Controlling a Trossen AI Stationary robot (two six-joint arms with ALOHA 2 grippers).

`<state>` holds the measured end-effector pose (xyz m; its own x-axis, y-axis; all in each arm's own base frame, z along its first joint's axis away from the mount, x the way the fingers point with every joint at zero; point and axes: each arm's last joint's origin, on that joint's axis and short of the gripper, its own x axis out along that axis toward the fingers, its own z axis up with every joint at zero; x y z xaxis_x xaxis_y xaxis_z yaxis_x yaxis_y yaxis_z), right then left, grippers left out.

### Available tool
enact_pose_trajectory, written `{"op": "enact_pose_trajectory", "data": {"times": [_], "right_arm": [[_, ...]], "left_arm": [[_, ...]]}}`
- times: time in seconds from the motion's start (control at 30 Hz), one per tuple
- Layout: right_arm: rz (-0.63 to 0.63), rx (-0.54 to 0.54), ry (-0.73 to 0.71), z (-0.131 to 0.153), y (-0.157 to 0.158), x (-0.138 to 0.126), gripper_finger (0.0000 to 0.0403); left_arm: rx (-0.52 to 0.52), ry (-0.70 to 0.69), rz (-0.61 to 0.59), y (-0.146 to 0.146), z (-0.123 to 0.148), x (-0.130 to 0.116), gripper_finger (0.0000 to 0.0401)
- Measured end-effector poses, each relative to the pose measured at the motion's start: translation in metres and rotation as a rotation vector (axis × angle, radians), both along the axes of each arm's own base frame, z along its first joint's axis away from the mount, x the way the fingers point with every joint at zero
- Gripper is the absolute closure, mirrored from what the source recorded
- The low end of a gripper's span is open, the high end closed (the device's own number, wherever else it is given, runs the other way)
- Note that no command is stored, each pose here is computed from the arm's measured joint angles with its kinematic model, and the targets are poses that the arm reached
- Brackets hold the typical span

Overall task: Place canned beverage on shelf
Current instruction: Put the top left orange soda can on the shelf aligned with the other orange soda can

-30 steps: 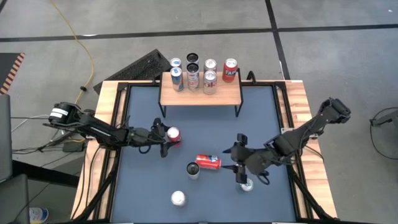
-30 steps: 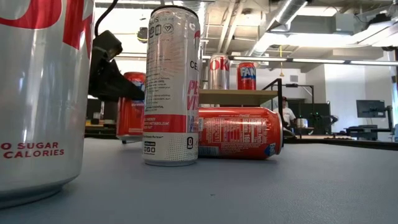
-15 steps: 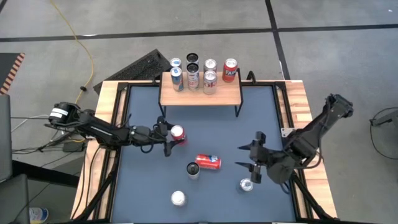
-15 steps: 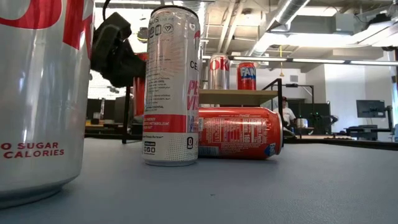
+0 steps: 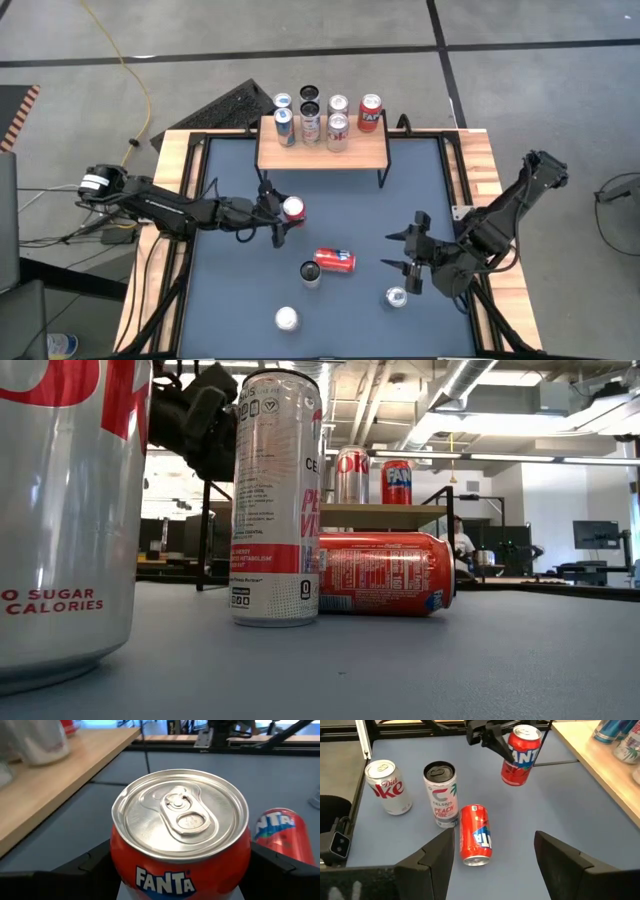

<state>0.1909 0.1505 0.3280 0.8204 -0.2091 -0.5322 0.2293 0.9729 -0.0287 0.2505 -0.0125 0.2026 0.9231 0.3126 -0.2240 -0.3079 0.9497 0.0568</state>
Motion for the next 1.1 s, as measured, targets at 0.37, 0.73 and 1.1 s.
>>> {"op": "enact_pose_trajectory", "data": {"times": [0.37, 0.73, 1.1], "right_arm": [[-0.035, -0.091, 0.001, -0.003, 0.001, -0.01, 0.0149], [-0.088, -0.139, -0.017, -0.004, -0.001, -0.015, 0.0149], [-0.335, -0.171, -0.116, -0.007, -0.027, -0.039, 0.0149]], "left_arm": [[-0.033, -0.145, -0.026, 0.004, 0.024, -0.007, 0.0115], [-0.046, -0.317, -0.08, 0.011, 0.056, -0.014, 0.0115], [0.041, -0.363, -0.224, 0.006, 0.101, 0.014, 0.0115]]}}
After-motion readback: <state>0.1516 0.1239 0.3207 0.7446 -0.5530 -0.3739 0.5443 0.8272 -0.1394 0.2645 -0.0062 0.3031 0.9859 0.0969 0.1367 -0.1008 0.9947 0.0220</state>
